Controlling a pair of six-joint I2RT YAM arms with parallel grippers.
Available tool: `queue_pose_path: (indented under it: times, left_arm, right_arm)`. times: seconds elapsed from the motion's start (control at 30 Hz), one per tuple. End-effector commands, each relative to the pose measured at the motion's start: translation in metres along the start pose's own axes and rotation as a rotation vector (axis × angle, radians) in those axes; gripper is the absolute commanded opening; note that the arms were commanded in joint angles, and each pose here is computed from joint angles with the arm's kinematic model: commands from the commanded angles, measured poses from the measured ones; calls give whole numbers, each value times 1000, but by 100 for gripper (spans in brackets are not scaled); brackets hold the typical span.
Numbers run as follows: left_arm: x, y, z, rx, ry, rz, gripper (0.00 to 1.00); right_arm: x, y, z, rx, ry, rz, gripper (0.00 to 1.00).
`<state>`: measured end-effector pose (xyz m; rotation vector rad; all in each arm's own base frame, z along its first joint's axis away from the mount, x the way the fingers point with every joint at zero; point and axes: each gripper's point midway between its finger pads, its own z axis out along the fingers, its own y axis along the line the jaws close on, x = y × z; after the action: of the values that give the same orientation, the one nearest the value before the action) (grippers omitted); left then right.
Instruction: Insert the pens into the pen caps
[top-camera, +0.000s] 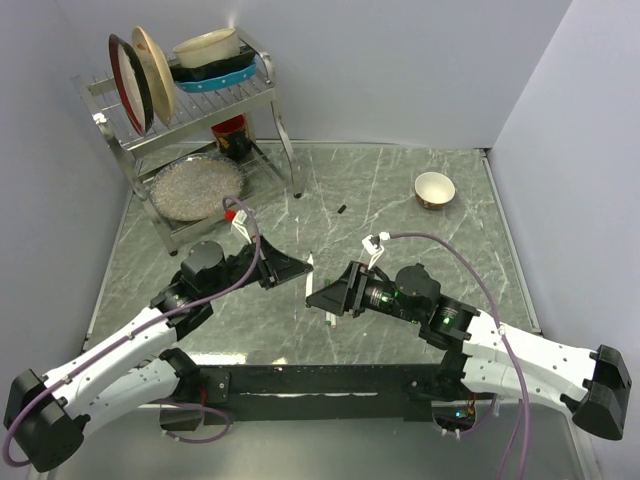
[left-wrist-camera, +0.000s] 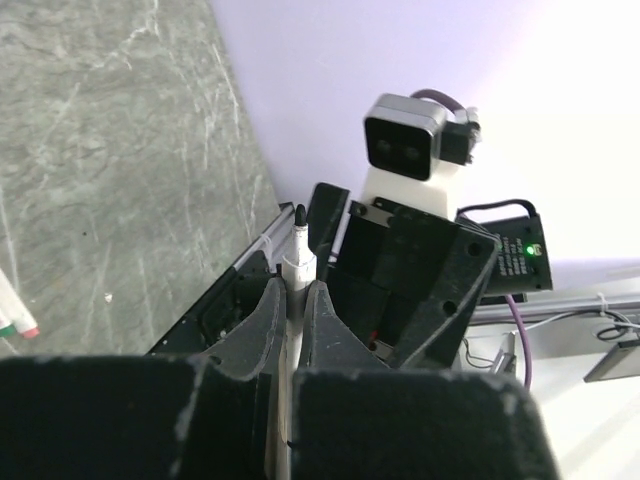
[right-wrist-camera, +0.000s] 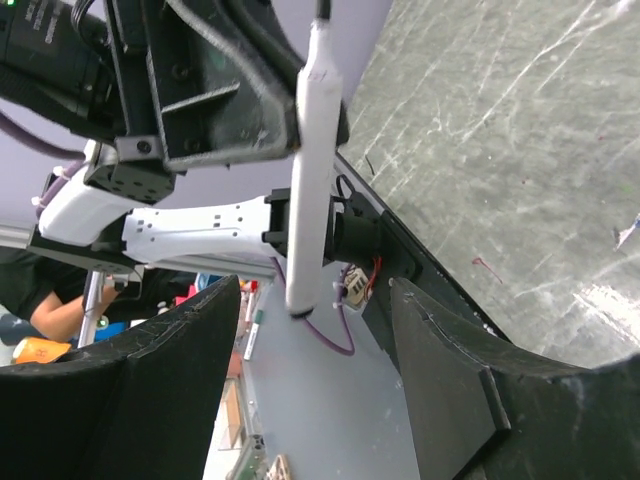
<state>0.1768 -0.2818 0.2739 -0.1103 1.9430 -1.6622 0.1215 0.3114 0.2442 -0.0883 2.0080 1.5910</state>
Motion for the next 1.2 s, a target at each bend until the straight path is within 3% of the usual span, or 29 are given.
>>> queue_pose_path:
  times: [0.0,0.2,0.47,0.57,0.67,0.77,0.8,0.83,0.9,1.1,1.17]
  left_arm:
    - [-4,-29,-5,110,-31,14,1]
    - [-3,-30,-4,103,-30,12,1]
    - [0,-27,-3,100,-36,1,1]
    - [0,-29,-3,107,-41,1,1]
    - [0,-28,-1,100,-41,7,1]
    - [-3,-28,2,68,-38,57,31]
    - [-6,-27,2,24,-34,66,49]
    - [-11,-22,4,-15,-50,107,55]
    - [-17,-18,2,-98,-56,135,63]
    - [-57,-4,19,-316,-118,306,68]
    - [-64,24,34,-437,-90,348,68]
  right_arm:
    - [-15,24,8,-73,-36,1,68]
    - [-17,27,11,-101,-53,23,54]
    - [-19,30,10,-122,-69,24,44]
    - [-17,31,11,-135,-60,26,29]
    - [-15,30,9,-135,-54,29,0]
    - [-18,18,5,-80,-85,47,0]
    - [-20,16,0,-67,-104,55,0]
    - [-22,12,-2,-43,-118,58,0]
    - [-25,0,-12,17,-150,59,0]
    - [-40,-15,-51,92,-278,50,0]
    - [-43,-22,-63,133,-307,43,0]
